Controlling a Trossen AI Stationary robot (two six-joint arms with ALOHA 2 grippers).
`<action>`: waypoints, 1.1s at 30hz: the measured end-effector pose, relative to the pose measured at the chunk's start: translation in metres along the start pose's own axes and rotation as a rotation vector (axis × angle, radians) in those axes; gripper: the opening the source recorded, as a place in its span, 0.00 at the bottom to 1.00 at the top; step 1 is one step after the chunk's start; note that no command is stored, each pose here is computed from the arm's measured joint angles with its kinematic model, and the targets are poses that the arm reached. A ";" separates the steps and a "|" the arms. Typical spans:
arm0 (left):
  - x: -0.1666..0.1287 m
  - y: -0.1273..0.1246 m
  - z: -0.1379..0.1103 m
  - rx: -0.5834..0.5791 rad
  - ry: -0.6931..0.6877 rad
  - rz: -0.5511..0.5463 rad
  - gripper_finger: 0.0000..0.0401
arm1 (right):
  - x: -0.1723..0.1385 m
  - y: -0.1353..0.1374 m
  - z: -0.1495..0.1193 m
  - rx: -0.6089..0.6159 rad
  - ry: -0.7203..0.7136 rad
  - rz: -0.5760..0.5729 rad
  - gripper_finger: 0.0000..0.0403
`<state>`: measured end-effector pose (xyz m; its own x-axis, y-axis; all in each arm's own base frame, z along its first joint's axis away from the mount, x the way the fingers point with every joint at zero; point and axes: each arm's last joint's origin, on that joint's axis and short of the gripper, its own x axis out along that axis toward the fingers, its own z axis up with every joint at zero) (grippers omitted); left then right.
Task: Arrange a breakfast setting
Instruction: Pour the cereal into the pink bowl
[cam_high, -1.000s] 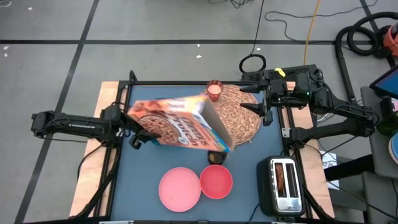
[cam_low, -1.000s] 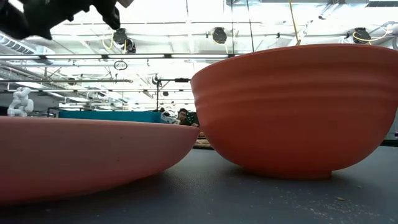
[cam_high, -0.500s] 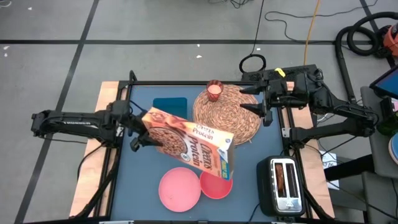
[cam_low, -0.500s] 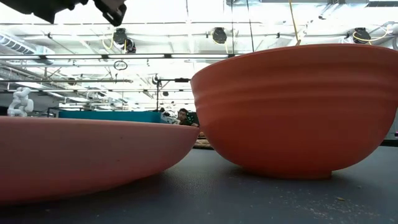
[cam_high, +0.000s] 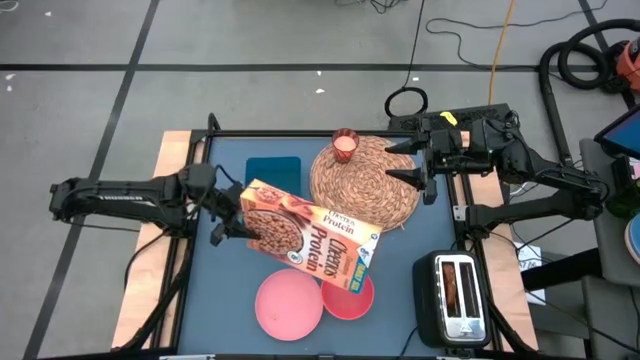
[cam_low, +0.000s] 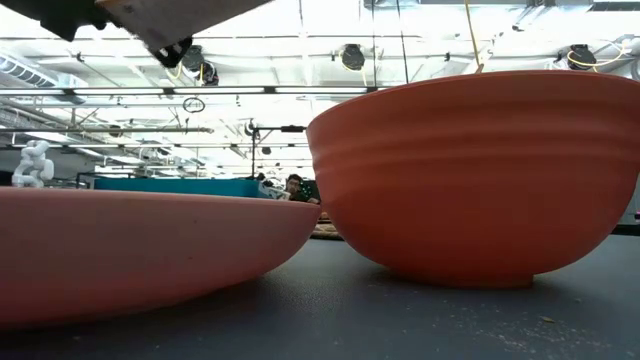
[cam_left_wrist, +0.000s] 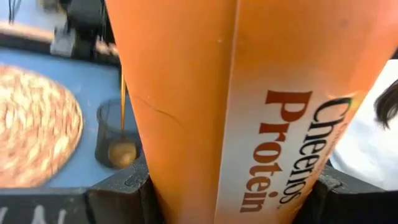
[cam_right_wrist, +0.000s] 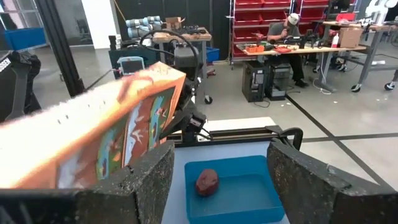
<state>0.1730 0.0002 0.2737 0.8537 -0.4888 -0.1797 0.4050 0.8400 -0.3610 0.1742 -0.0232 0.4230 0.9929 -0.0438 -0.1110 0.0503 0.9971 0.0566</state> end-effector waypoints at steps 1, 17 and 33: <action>-0.001 0.000 -0.001 -0.009 0.012 0.003 0.57 | 0.000 0.000 0.000 0.000 0.000 0.000 0.61; -0.014 -0.013 0.011 -0.036 0.074 0.042 0.57 | 0.001 0.000 0.000 0.000 0.002 0.000 0.61; -0.016 -0.020 0.032 -0.019 0.174 0.104 0.57 | 0.001 0.000 0.000 0.000 0.002 0.000 0.61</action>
<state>0.1619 -0.0012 0.3130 0.8206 -0.4343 -0.3716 0.3099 0.8843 -0.3492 0.1748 -0.0232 0.4227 0.9927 -0.0433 -0.1129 0.0499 0.9971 0.0567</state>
